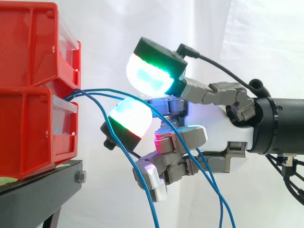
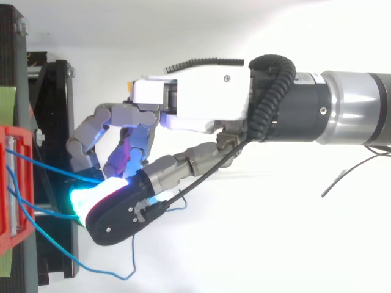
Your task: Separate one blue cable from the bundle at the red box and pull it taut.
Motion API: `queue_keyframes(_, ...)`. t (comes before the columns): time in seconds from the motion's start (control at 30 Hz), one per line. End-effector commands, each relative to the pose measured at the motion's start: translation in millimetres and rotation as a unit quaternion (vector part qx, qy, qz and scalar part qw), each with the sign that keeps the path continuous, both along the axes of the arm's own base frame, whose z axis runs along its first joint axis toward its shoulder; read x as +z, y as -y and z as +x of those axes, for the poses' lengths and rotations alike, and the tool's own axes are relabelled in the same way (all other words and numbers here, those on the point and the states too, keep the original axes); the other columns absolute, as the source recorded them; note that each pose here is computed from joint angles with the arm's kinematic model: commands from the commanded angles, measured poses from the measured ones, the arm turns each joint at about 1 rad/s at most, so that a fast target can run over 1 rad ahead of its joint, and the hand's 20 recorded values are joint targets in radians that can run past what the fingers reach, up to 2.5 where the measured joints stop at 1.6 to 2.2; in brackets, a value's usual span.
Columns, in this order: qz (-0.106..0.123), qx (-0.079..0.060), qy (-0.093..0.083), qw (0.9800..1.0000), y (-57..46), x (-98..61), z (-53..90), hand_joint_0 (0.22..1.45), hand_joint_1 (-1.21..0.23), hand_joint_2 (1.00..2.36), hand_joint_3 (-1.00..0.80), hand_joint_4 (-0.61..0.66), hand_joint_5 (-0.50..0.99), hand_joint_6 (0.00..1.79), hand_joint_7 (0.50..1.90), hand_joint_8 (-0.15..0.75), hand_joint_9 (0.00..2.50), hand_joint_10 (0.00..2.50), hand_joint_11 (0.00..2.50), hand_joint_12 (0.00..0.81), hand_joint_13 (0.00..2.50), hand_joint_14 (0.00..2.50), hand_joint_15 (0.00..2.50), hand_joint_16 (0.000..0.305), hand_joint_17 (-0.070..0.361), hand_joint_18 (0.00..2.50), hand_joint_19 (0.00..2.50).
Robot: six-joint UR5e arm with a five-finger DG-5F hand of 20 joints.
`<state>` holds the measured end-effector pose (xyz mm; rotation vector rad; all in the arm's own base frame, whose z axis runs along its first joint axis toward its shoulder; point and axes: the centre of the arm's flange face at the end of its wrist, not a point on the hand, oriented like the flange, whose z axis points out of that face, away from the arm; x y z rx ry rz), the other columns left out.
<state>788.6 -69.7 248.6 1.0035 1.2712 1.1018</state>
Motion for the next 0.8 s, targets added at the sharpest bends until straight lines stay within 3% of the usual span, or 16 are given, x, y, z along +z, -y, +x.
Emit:
queue_keyframes(0.0,0.000,0.000,0.000,1.0000,-0.2,0.0,0.1,0.60,-0.65,1.01,-0.25,0.07,-0.10,0.89,1.01,0.309,1.40,0.01,1.56,0.424,0.98,0.03,0.90,0.062,0.140,0.78,0.83)
queue_keyframes(0.13,0.000,0.001,0.000,1.0000,-0.4,0.0,0.1,0.64,-0.87,1.01,-0.19,0.02,-0.14,0.93,0.98,0.269,1.27,0.01,1.59,0.395,0.90,0.03,0.91,0.057,0.129,0.70,0.85)
queue_keyframes(0.23,0.000,0.001,0.000,1.0000,0.7,0.0,-0.1,0.74,-0.96,1.00,-0.47,-0.04,-0.15,0.93,0.94,0.238,1.20,0.01,1.60,0.363,0.87,0.03,0.88,0.052,0.118,0.69,0.79)
queue_keyframes(0.3,0.000,0.002,0.000,1.0000,-0.6,0.0,0.1,0.76,-0.98,1.00,-0.50,-0.04,-0.15,0.94,0.94,0.238,1.20,0.01,1.60,0.360,0.87,0.03,0.87,0.052,0.117,0.71,0.77)
queue_keyframes(0.5,0.000,0.003,0.000,1.0000,-0.9,0.0,0.0,0.62,-1.05,1.00,-0.50,0.02,-0.12,0.93,0.98,0.253,1.27,0.01,1.61,0.354,0.90,0.03,0.90,0.051,0.114,0.72,0.79)
queue_keyframes(0.67,0.000,0.003,0.000,1.0000,-0.9,0.0,0.0,0.46,-0.95,1.00,-0.50,0.03,-0.08,0.91,0.99,0.290,1.39,0.01,1.58,0.385,0.97,0.03,0.90,0.057,0.127,0.78,0.81)
queue_keyframes(0.73,0.000,0.003,0.000,1.0000,-0.9,0.0,0.0,0.45,-0.67,1.00,-0.50,-0.05,-0.06,0.88,1.00,0.290,1.46,0.01,1.55,0.393,1.02,0.03,0.89,0.057,0.129,0.82,0.83)
queue_keyframes(0.77,0.000,0.003,0.000,1.0000,-0.9,0.0,0.0,0.45,-0.66,1.00,-0.50,-0.06,-0.05,0.88,0.99,0.281,1.47,0.02,1.55,0.391,1.03,0.03,0.89,0.057,0.128,0.82,0.83)
